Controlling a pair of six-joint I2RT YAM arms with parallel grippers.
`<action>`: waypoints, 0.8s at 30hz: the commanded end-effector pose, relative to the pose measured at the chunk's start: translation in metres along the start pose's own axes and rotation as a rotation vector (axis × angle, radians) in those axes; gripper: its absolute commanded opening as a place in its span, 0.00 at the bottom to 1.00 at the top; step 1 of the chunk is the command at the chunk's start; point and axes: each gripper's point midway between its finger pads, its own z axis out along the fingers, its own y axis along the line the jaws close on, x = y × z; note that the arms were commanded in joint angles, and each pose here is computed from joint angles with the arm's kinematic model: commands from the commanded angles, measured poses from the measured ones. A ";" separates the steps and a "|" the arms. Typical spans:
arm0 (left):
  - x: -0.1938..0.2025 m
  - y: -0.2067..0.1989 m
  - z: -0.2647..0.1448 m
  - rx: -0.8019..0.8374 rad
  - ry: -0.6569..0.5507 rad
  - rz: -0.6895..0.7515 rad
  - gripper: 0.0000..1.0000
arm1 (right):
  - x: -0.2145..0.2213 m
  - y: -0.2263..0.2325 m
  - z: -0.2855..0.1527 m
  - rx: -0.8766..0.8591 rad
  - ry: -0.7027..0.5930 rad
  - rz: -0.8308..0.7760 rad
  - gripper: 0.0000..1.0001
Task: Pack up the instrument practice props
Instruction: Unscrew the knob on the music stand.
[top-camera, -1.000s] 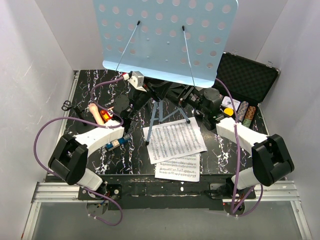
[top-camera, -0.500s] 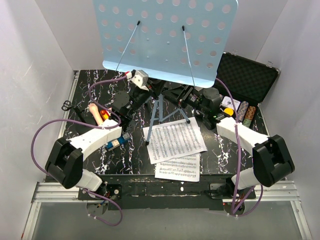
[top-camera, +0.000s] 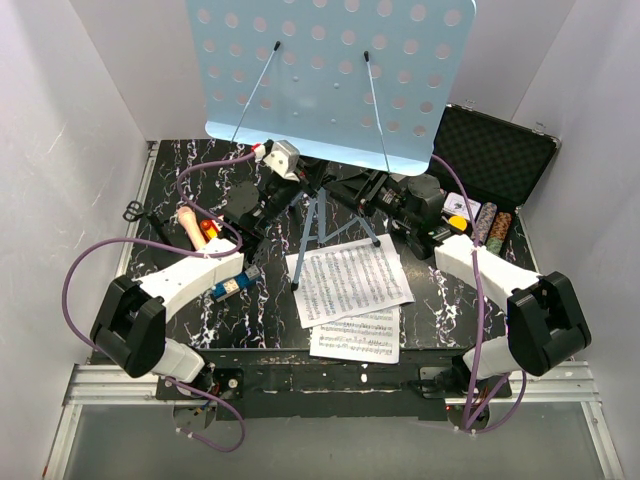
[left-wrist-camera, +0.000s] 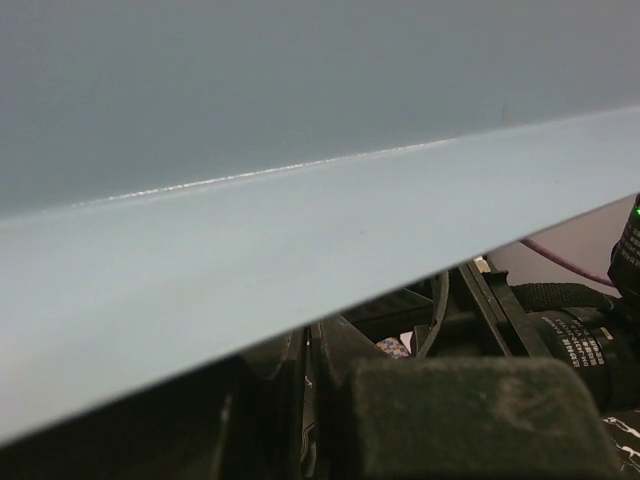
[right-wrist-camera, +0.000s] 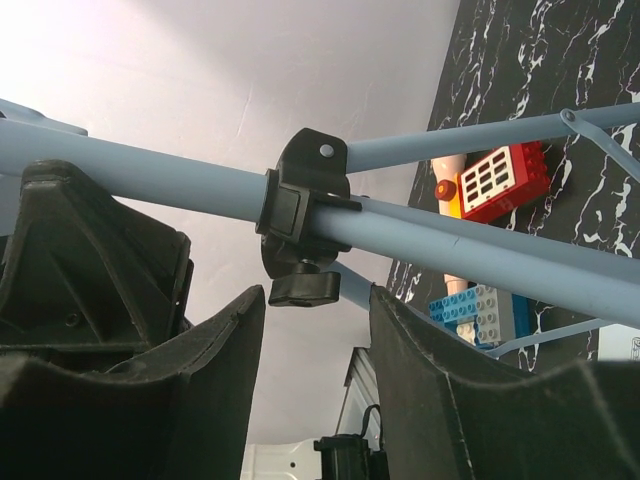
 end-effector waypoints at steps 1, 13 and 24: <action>-0.022 0.012 0.005 -0.049 -0.052 0.052 0.00 | -0.007 0.031 -0.004 -0.081 -0.014 -0.049 0.54; -0.027 0.012 0.005 -0.038 -0.017 0.099 0.00 | -0.012 0.043 -0.003 -0.111 -0.027 -0.077 0.67; -0.028 0.012 0.001 -0.041 -0.023 0.106 0.00 | -0.008 0.044 0.010 -0.126 0.030 -0.032 0.35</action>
